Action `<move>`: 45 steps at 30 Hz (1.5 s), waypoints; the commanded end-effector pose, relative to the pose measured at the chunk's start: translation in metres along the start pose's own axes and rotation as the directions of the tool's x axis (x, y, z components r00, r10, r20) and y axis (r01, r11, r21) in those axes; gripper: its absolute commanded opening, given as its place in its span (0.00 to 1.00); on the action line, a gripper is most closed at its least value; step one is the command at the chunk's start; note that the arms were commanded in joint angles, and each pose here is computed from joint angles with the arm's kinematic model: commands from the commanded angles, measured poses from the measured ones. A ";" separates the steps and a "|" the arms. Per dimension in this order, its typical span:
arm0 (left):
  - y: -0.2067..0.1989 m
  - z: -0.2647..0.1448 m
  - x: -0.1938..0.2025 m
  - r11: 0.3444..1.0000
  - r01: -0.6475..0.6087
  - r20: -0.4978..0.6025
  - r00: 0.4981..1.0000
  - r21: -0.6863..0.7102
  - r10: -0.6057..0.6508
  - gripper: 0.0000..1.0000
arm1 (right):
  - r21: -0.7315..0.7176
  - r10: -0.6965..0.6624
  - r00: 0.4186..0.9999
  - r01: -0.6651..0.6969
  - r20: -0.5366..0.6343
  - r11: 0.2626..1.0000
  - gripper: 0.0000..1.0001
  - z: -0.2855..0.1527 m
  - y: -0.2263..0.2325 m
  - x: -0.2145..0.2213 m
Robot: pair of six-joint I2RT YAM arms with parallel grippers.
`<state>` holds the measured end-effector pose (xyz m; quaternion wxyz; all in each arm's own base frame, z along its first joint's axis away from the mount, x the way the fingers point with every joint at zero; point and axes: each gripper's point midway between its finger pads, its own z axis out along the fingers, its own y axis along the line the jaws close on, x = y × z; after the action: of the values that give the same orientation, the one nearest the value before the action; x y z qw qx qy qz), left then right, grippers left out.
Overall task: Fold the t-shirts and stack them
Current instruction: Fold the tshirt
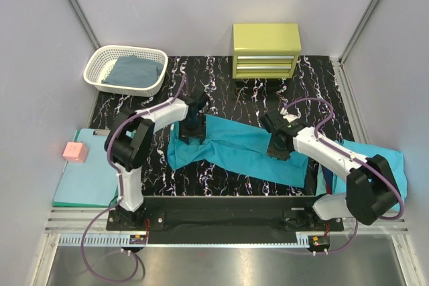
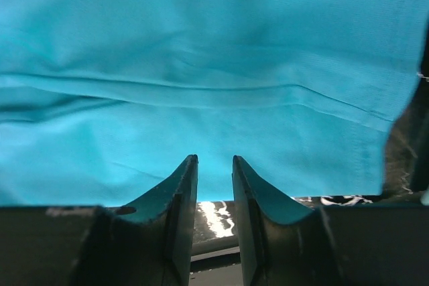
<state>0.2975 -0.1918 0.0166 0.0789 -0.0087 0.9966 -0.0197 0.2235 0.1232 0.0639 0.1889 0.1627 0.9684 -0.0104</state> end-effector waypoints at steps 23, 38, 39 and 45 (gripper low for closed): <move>0.015 0.032 -0.118 0.994 -0.064 0.050 0.996 -0.086 0.068 0.59 | 0.317 0.016 0.991 -0.058 0.133 0.947 0.33 0.047 -0.002 -0.103; 0.015 0.025 -0.124 0.996 -0.058 0.065 0.996 -0.072 0.062 0.59 | 0.366 0.035 0.988 0.022 -0.148 0.930 0.32 0.094 -0.023 -0.043; 0.014 0.025 -0.128 0.996 -0.059 0.071 0.995 -0.072 0.064 0.59 | 0.360 0.034 0.986 0.028 -0.165 0.933 0.32 0.093 -0.023 -0.038; 0.010 0.028 -0.148 0.996 -0.063 0.080 0.995 -0.060 0.068 0.60 | 0.280 -0.029 0.957 0.113 -0.289 0.953 0.31 0.081 -0.015 0.011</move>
<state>0.4287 -0.1920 0.0210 0.1169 0.0190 0.9929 -0.0088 0.2973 0.0798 0.0127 0.1296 0.1893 0.9575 -0.1750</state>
